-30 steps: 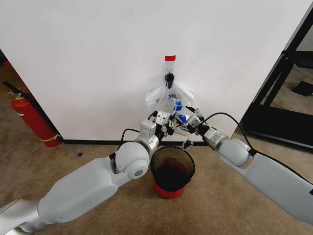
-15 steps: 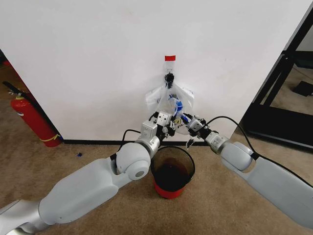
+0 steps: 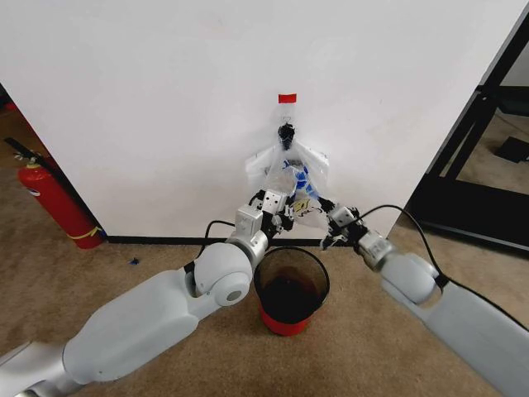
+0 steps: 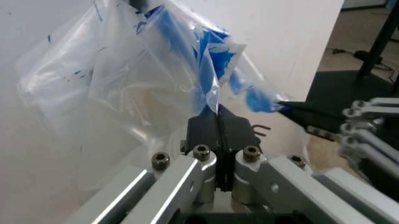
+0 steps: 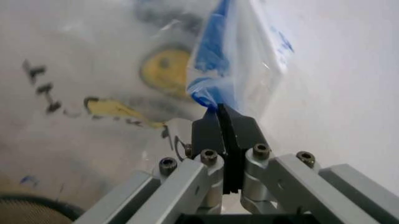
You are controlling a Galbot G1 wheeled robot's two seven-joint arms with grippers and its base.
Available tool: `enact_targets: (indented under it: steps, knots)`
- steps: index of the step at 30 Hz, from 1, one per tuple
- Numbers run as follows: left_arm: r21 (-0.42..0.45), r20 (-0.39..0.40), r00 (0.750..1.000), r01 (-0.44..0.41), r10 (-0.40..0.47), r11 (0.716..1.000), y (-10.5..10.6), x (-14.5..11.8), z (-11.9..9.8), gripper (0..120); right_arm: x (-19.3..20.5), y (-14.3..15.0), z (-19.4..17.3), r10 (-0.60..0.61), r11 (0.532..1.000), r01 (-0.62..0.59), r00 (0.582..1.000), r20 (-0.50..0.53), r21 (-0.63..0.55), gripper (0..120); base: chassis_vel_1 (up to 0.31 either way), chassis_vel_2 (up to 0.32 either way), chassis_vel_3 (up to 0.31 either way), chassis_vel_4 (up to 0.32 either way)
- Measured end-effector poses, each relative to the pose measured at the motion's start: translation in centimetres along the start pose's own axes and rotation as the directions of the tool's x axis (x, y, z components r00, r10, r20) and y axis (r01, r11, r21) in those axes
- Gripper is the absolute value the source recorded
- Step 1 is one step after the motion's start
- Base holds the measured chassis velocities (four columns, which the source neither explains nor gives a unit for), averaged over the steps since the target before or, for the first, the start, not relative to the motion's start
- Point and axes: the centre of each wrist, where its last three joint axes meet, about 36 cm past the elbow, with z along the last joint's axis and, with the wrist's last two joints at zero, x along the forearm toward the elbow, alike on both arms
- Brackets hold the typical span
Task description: Pick up the garbage bag from the wall and place it over the trash bin.
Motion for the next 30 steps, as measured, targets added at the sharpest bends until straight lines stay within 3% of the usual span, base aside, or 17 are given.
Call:
enact_targets:
  steps: [4, 10, 18, 30]
  knots:
    - [0.031, 0.015, 1.0, 0.017, -0.018, 0.999, 0.1, 0.4, 0.0, 0, 0.3, 1.8, -0.5, 0.085, 0.962, -0.074, 0.996, 0.033, -0.262, 0, 0.0, 0.0, 0.0, 0.0]
    - [0.063, 0.035, 0.999, 0.027, -0.029, 0.998, 0.1, 1.3, -0.1, 0, 0.9, 2.3, -1.9, 0.136, 0.886, -0.089, 0.988, 0.071, -0.454, 0, 0.0, 0.0, 0.0, 0.0]
    - [0.103, 0.052, 0.997, 0.051, -0.057, 0.993, 0.4, 3.8, 0.2, 0, 3.7, 2.6, -2.2, 0.126, 0.828, -0.072, 0.99, 0.061, -0.556, 0, 0.0, 0.0, 0.0, 0.0]
    - [0.143, 0.036, 0.997, 0.062, -0.067, 0.988, 0.0, 7.9, 2.1, 0, 7.7, 4.5, -1.2, 0.087, 0.826, -0.044, 0.995, 0.051, -0.562, 0, 0.0, 0.0, 0.0, 0.0]
